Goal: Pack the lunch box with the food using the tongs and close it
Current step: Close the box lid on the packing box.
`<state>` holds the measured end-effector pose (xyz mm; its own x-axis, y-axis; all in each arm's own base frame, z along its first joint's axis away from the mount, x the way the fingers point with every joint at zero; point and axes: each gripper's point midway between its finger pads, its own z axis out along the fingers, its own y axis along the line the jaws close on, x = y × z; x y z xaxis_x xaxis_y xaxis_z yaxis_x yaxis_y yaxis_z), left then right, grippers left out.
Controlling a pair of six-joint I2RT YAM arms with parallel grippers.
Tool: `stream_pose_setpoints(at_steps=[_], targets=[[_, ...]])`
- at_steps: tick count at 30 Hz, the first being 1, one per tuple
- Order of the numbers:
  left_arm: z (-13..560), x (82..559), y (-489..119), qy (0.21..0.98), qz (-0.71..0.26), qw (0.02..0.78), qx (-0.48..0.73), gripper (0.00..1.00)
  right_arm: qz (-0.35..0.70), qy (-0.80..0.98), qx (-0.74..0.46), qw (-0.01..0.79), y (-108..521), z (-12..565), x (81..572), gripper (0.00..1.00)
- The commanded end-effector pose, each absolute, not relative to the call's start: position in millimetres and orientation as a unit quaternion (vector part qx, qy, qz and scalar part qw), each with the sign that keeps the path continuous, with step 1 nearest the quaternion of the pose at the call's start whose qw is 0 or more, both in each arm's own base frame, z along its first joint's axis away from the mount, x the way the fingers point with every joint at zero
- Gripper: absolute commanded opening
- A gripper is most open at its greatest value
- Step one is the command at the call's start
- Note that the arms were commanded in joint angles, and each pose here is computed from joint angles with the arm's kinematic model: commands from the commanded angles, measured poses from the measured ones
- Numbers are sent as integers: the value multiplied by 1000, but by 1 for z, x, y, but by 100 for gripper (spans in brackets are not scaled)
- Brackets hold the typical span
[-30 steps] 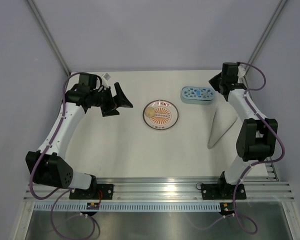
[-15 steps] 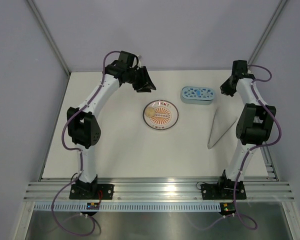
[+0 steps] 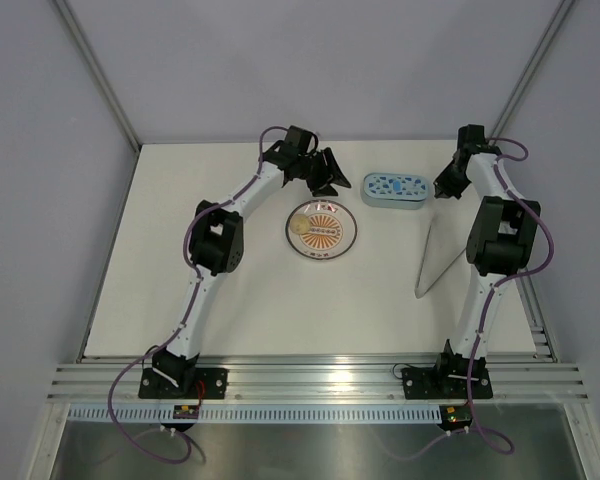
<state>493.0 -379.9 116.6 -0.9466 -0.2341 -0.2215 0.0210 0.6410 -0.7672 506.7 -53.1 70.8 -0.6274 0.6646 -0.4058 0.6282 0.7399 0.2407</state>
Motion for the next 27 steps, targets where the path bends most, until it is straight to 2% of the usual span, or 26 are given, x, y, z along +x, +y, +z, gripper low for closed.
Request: stream_pose_setpoints(at_steps=[1,9,18,27], targets=[[156,509,-414,851,-489,187,-39,54,72,905,334,253,-42,85,520,0],[132,509,-414,857,-483,172,-48,55,121,906,315,256,-26,88,534,0],[132,502,-403,870,-459,178,-32,56,114,915,303,242,-27,83,535,0],[147,486,-387,878,-441,185,-4,57,109,906,265,312,-10,115,527,0]])
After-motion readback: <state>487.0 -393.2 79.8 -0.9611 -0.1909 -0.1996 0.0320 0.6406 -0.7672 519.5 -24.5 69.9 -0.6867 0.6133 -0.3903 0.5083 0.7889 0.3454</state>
